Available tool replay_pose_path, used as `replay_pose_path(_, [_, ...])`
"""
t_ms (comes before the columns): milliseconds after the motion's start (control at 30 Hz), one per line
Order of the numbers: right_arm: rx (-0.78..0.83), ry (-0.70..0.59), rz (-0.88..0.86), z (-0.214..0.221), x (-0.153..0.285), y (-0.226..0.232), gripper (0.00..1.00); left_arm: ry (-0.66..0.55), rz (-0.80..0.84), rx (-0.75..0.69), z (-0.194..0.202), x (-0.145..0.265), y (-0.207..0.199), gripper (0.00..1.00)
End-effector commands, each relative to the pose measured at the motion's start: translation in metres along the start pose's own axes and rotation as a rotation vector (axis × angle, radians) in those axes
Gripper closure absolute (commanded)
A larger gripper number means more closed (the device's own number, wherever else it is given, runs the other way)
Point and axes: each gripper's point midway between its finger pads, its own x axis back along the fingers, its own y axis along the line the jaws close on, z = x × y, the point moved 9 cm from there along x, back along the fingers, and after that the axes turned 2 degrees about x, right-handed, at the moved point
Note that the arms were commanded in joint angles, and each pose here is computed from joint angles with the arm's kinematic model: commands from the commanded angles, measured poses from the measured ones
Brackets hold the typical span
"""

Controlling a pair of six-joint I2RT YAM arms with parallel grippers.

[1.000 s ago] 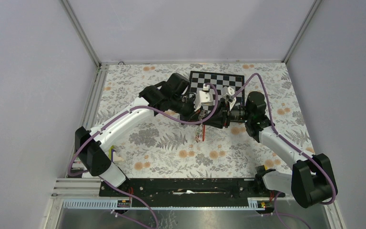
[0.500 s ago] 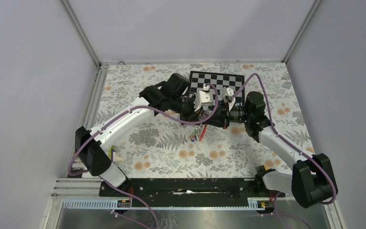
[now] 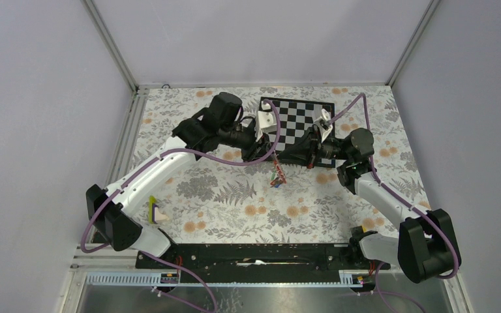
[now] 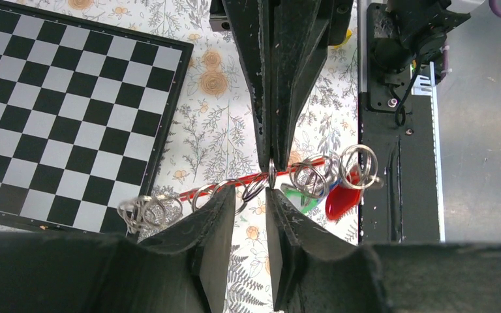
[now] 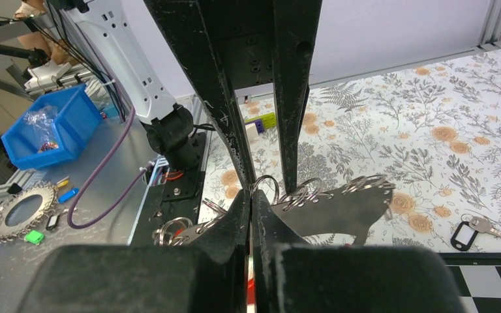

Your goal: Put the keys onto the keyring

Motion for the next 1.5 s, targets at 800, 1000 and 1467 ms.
replay_pose_path(800, [0.045, -0.111, 0.059, -0.013, 0.003, -0.002, 1.00, -0.133, 0.120, 0.005, -0.011, 0.002, -0.009, 0.71])
replay_pose_path(1000, [0.049, -0.108, 0.060, -0.012, 0.003, -0.001, 1.00, -0.138, 0.142, 0.019, -0.011, 0.002, -0.010, 0.69])
replay_pose_path(1467, [0.059, -0.102, 0.054, -0.009, 0.005, 0.000, 1.00, -0.157, 0.132, 0.071, -0.014, -0.006, 0.002, 0.77])
